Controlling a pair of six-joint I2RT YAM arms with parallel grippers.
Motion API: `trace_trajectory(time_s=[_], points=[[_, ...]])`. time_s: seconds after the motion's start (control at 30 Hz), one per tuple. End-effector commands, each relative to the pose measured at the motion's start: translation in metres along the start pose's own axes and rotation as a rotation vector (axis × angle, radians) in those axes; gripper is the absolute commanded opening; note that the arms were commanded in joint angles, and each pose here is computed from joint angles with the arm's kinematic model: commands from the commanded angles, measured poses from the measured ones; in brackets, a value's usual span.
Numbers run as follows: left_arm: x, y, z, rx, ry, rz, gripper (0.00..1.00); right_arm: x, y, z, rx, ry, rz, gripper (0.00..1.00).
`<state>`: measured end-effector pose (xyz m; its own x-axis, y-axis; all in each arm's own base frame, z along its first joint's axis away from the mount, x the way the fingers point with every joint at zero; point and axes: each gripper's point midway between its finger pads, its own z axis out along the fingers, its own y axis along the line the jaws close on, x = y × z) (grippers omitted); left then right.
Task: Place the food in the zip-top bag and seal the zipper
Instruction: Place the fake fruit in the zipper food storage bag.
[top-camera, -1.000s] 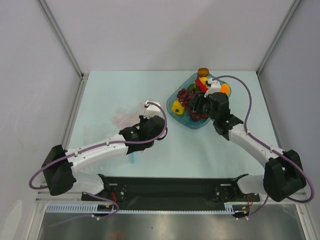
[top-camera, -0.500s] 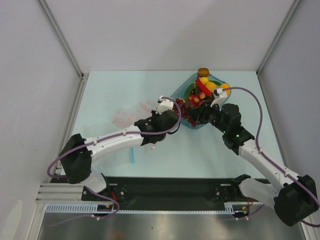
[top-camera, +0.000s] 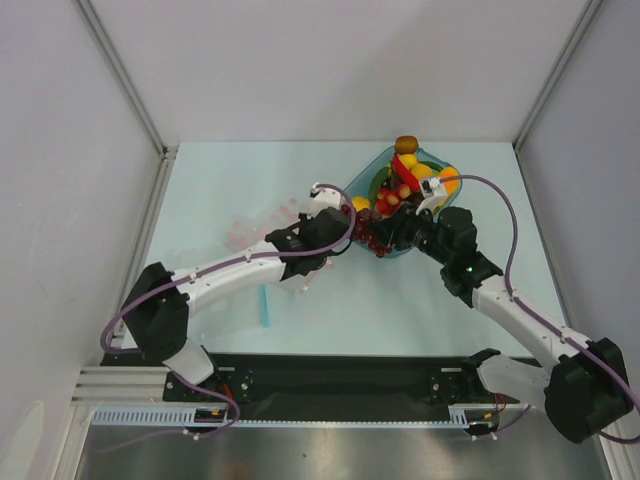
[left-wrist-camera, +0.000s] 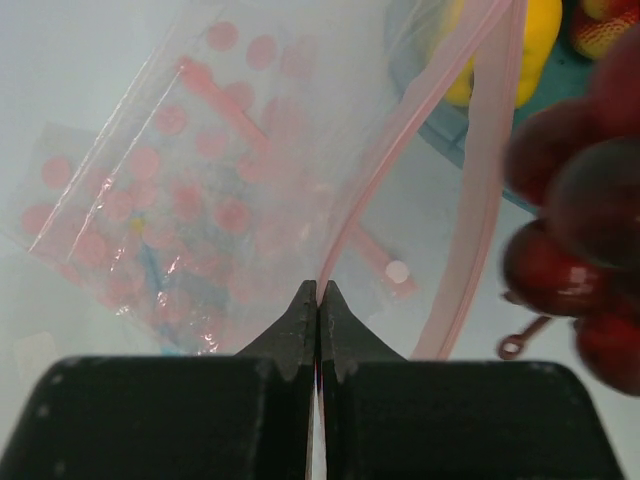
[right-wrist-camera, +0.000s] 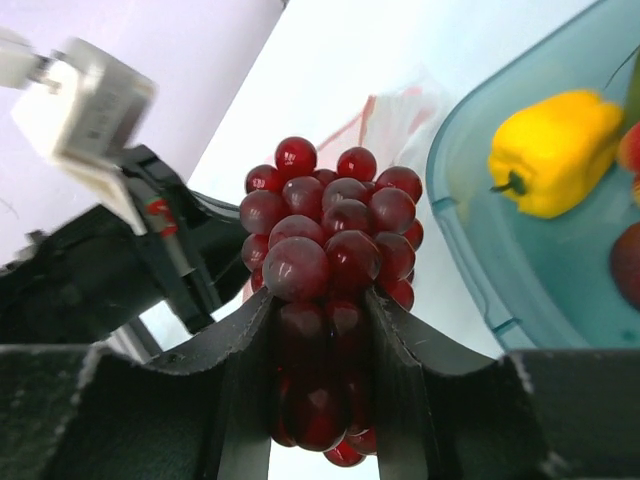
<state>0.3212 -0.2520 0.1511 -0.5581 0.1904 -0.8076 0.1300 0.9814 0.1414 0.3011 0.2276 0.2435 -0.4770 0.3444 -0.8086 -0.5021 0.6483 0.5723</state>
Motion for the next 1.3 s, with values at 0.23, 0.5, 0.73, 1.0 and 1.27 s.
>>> trace_trajectory(time_s=[0.23,0.5,0.73,1.0,1.27], points=[[-0.026,-0.003,-0.019,0.086,-0.106,-0.077,0.00,0.039,0.025,0.043,-0.038,0.137,0.030,0.24],[-0.024,-0.020,-0.030,0.048,-0.160,0.040,0.00,0.047,0.025,0.049,-0.021,0.182,0.064,0.22],[-0.025,-0.029,-0.041,0.091,-0.160,0.021,0.00,0.048,0.040,0.047,-0.161,0.209,0.152,0.22],[-0.032,-0.026,-0.066,0.241,-0.195,-0.060,0.00,0.047,0.051,0.042,-0.288,0.241,0.222,0.22],[-0.034,-0.043,-0.080,0.401,-0.259,-0.039,0.00,0.063,0.051,0.054,-0.294,0.302,0.307,0.21]])
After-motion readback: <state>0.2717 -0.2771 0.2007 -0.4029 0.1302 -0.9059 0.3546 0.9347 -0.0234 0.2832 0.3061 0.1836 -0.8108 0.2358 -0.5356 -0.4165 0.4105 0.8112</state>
